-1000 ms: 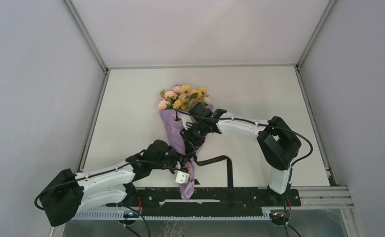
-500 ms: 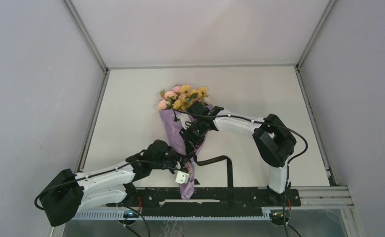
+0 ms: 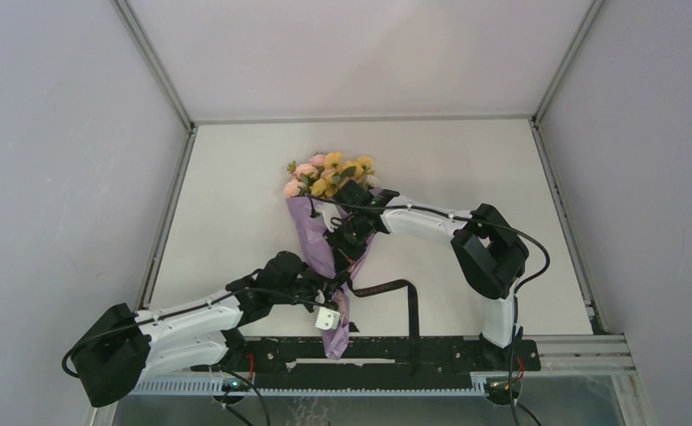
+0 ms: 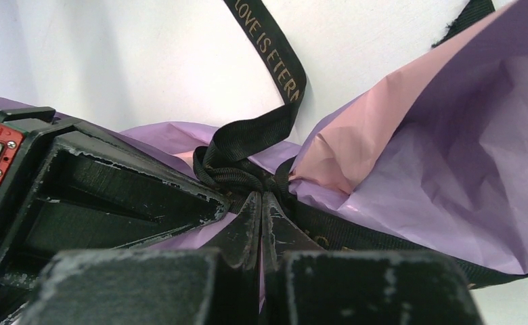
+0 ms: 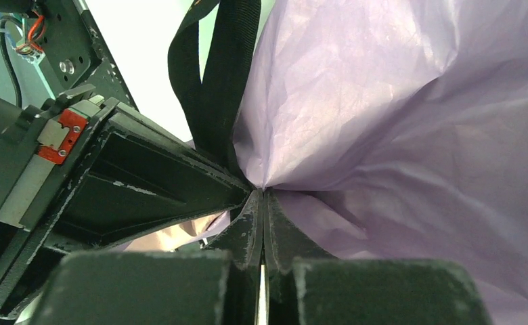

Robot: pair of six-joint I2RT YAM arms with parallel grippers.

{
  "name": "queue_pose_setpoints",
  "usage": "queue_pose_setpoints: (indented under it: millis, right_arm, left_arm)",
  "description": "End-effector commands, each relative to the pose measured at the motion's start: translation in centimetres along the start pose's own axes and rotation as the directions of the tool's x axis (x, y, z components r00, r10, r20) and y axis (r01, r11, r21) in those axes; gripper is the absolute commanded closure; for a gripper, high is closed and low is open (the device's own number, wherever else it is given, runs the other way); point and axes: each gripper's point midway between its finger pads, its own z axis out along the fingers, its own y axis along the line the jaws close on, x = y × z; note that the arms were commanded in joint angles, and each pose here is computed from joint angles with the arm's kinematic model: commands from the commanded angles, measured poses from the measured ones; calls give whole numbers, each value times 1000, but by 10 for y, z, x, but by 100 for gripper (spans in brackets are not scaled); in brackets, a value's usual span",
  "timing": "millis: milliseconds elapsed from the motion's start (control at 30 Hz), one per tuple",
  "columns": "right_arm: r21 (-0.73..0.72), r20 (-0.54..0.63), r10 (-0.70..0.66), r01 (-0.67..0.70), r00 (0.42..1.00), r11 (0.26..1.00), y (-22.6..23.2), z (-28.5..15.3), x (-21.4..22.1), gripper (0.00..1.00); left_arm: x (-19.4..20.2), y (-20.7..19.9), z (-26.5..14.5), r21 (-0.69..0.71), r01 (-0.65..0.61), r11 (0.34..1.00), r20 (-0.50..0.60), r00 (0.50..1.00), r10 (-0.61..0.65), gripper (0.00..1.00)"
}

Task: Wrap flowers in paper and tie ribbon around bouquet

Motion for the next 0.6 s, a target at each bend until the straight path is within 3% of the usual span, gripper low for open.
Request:
queue_pose_setpoints:
  millis: [0, 200, 467, 567]
  right_arm:
    - [3, 101, -21, 21, 995, 1000, 8, -18, -31, 100]
    - [-8, 237, 35, -34, 971, 999, 8, -39, -48, 100]
    - [-24, 245, 102, -99, 964, 995, 1, -33, -40, 100]
    - [-22, 240, 125, -124, 963, 992, -4, -29, -36, 100]
  left_arm:
    - [3, -11, -1, 21, -11, 1000, -1, 1000, 11, 99]
    - [4, -10, -2, 16, -12, 1000, -7, 1000, 12, 99]
    - [4, -7, -4, 3, -12, 1000, -17, 1000, 12, 99]
    - [5, 5, -8, -24, -9, 1000, -43, 999, 8, 84]
